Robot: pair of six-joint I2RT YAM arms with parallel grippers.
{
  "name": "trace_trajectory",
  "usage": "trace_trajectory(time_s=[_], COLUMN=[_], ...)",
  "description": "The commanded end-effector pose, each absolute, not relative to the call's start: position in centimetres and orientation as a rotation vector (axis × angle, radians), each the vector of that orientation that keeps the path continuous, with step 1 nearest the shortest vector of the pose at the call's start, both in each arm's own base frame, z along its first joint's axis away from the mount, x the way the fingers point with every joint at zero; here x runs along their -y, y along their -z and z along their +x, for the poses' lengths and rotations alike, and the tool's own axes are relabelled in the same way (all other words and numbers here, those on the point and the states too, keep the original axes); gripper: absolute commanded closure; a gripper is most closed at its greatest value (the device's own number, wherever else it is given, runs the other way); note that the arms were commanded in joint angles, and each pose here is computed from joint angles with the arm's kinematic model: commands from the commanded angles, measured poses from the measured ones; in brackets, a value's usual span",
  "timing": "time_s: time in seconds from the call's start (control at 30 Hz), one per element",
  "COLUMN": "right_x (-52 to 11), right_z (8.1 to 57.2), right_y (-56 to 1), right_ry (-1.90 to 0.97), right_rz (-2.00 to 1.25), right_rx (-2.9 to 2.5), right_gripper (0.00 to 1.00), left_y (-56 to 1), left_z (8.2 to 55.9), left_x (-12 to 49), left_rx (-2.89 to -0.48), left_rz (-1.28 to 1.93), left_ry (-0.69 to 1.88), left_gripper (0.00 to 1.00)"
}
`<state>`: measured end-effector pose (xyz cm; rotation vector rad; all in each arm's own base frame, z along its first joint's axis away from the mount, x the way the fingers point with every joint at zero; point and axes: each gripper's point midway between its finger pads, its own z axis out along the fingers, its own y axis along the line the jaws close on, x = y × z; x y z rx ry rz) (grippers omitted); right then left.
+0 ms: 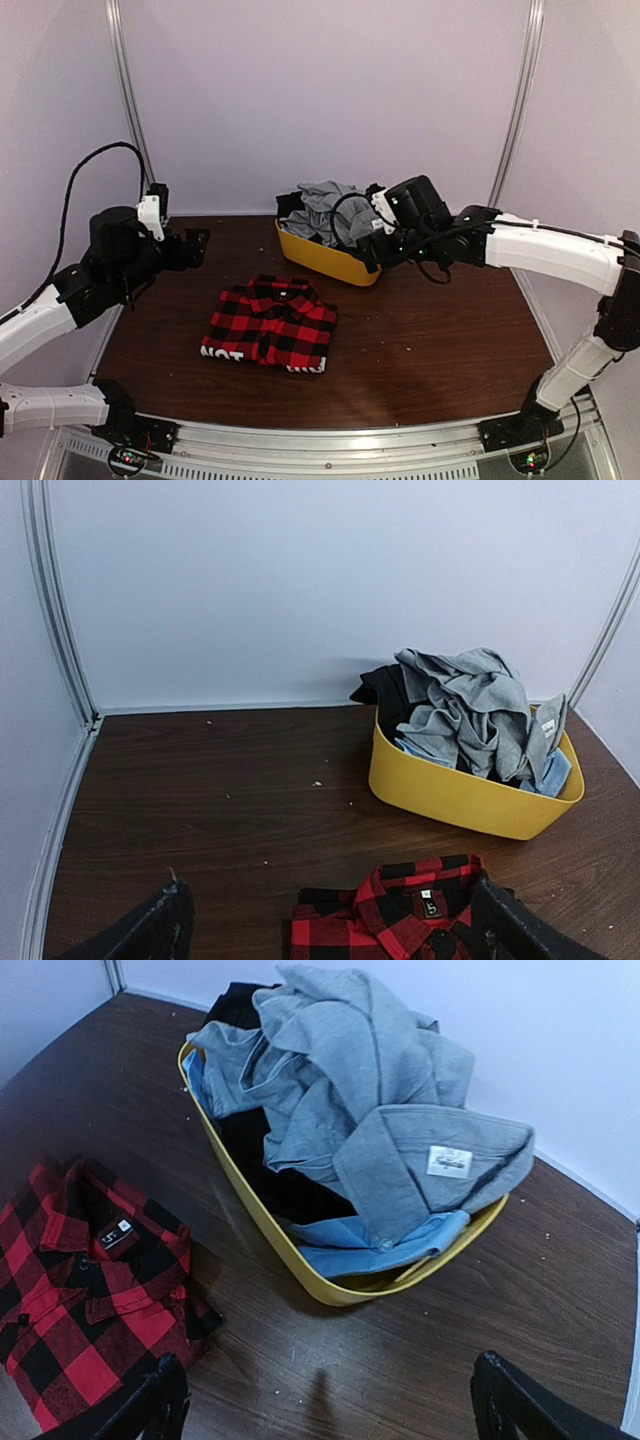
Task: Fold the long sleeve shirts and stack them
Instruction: Move the bin to the corner of the board.
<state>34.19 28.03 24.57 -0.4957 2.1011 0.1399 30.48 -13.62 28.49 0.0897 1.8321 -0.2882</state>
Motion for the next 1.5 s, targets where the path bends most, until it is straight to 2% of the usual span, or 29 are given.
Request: trace_trajectory(time_s=[0.0, 0.2, 0.37, 0.53, 0.63, 0.83, 1.1, 1.47], right_x=[-31.1, -33.6, -34.6, -34.0, -31.2, -21.5, -11.8, -8.3], right_z=[36.1, 40.2, 42.3, 43.7, 44.8, 43.4, 40.5, 43.5], right_y=[-21.8, -18.3, -14.2, -11.3, -11.2, -12.4, -12.3, -10.6], right_ry=[-0.112, -0.159, -0.218, -0.276, -0.272, -0.221, -0.039, 0.178], right_rz=[-0.685, -0.769, -0.871, -0.854, -0.712, -0.308, -0.096, -0.235], right_rx=[-2.149, -2.220, -2.315, -2.398, -2.456, -2.467, -2.473, -2.516], right_gripper=[0.00, 0.05, 0.20, 0.51, 0.73, 0.98, 1.00, 1.00], left_y=[-29.9, -29.8, -29.6, -29.2, -28.9, -28.3, -27.7, -25.8], left_z=[30.8, 30.7, 30.6, 30.7, 30.8, 30.8, 31.1, 31.6], left_x=[14.1, 14.3, 14.3, 14.6, 14.9, 14.9, 15.6, 16.5], left_rx=[-1.790, -1.797, -1.801, -1.811, -1.821, -1.830, -1.844, -1.892], left_rz=[0.091, 0.100, 0.098, 0.105, 0.115, 0.116, 0.128, 0.145], left_ry=[0.330, 0.343, 0.346, 0.355, 0.359, 0.361, 0.381, 0.396], left_gripper=[0.02, 0.02, 0.02, 0.02, 0.02, 0.02, 0.02, 0.02])
